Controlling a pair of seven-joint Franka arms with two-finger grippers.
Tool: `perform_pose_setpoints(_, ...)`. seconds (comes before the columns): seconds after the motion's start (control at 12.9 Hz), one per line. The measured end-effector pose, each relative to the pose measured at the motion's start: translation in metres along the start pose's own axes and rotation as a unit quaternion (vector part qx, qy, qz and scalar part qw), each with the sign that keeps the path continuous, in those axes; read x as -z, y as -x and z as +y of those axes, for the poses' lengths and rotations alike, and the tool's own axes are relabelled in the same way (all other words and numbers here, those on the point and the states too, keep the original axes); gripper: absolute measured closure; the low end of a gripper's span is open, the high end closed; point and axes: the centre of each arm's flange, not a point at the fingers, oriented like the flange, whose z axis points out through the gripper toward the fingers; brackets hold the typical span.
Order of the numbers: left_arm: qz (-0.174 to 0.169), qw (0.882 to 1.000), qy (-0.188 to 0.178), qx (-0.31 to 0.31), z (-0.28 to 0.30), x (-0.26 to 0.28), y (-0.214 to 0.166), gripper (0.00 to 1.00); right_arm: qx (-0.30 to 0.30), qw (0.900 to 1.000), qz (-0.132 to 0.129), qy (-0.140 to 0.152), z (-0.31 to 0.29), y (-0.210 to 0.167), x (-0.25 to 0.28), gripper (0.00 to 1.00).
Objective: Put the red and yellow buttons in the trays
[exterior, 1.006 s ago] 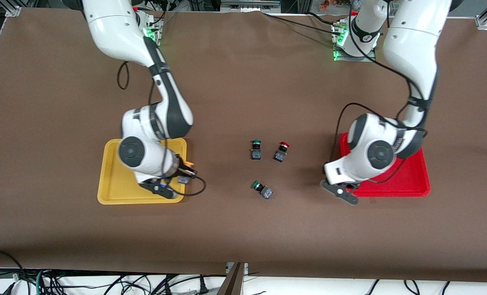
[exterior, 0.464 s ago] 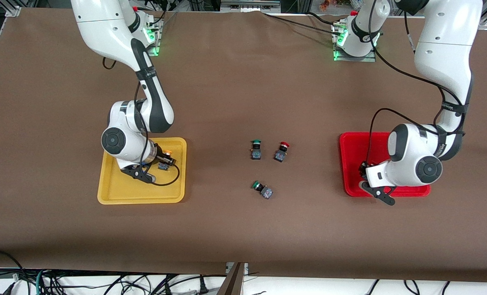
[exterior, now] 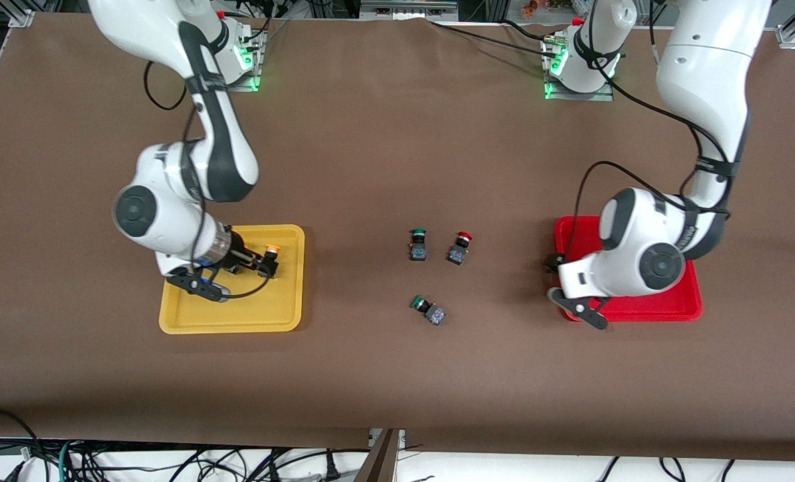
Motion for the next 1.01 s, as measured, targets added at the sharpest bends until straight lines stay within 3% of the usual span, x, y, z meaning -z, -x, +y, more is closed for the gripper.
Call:
perform_pose_setpoints(0.23, 0.004, 0.998, 0.023, 0.059, 0.08, -0.001, -0.016, 0.0, 0.048, 0.999, 0.01, 0.021, 0.003, 0.015, 0.066, 0.0)
perform_pose_setpoints(0.54, 0.027, 0.997, 0.015, 0.067, 0.172, -0.04, -0.029, 0.0, 0.116, 0.992, 0.014, 0.043, 0.02, 0.047, 0.147, 0.0)
perform_pose_setpoints(0.77, 0.03, 0.998, -0.027, 0.053, 0.184, -0.073, -0.029, 0.0, 0.143, 0.988, 0.009, 0.051, 0.052, 0.062, 0.198, 0.0)
perform_pose_setpoints(1.01, 0.042, 0.997, -0.028, 0.051, 0.186, -0.094, -0.031, 0.0, 0.154, 0.987, 0.009, 0.039, 0.09, 0.066, 0.236, 0.0)
